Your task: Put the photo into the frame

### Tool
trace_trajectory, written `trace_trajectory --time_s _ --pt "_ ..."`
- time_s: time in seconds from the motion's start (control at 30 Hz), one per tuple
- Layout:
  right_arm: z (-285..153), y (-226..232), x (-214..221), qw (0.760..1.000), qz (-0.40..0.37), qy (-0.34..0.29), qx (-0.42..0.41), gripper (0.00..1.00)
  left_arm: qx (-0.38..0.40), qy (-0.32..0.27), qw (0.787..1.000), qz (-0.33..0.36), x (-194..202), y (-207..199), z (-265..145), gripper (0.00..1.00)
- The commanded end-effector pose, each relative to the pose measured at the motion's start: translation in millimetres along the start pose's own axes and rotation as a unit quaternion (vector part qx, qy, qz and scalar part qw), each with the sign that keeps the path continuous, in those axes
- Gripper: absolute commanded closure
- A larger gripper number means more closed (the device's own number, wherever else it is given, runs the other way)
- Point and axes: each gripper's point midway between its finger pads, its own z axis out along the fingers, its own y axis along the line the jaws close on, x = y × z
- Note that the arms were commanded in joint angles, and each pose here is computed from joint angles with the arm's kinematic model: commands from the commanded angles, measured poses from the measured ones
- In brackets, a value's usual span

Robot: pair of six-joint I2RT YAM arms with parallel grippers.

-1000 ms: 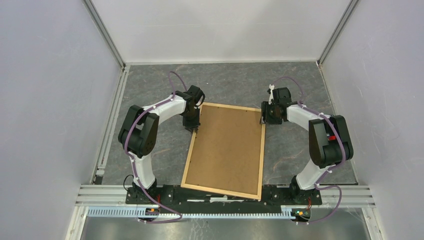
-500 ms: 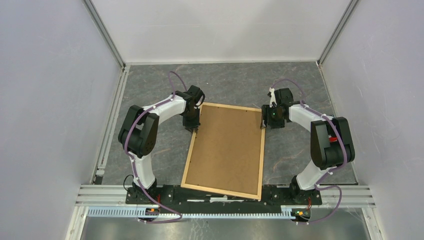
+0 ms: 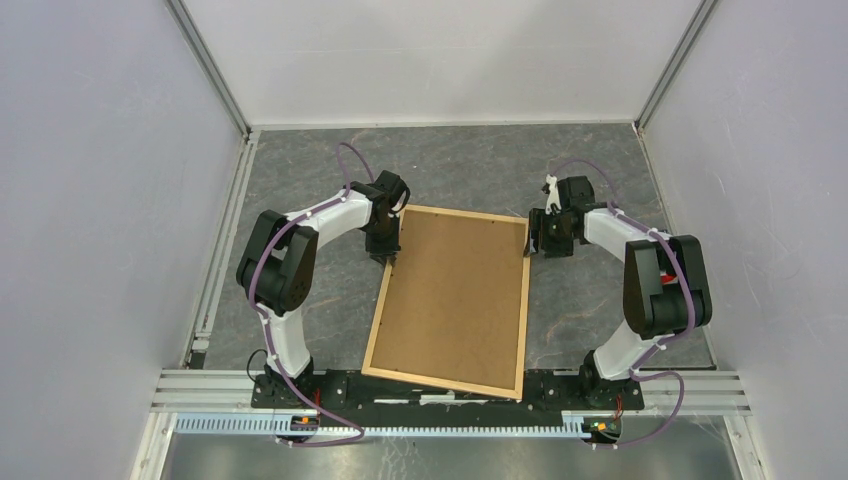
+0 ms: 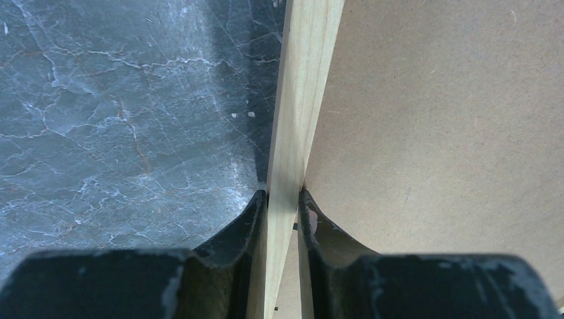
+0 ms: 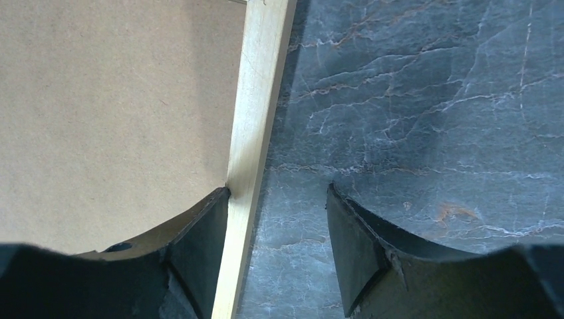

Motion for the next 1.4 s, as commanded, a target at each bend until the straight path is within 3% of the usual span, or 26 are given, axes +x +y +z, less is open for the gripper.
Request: trace_trajectory --time_s 0.0,0.67,1.1,1.23,1.37 --pt "-0.8 -10.2 21.5 0.999 0.005 0.029 0.015 0.39 -0.023 0.025 0.999 0.019 16.7 11.5 10.6 0.98" --pt "9.3 -57.5 53.5 0.983 0.007 0.076 0.165 0.42 -0.026 0.024 0.999 0.020 16.7 12.2 10.7 0.98" --pt "34.6 -22.5 58.8 0.986 -0.027 0.099 0.131 0.41 -0.025 0.025 0.999 0.024 18.3 10.2 11.1 0.98" --pt "15.1 29.1 22.4 0.997 -0.044 0.056 0.007 0.36 -0.025 0.025 0.999 0.024 18.8 10.1 11.2 0.98" --pt "-25.8 32.2 -16.6 0.999 -0.050 -0.005 0.020 0.34 -0.027 0.024 0.999 0.024 18.6 10.9 10.6 0.98"
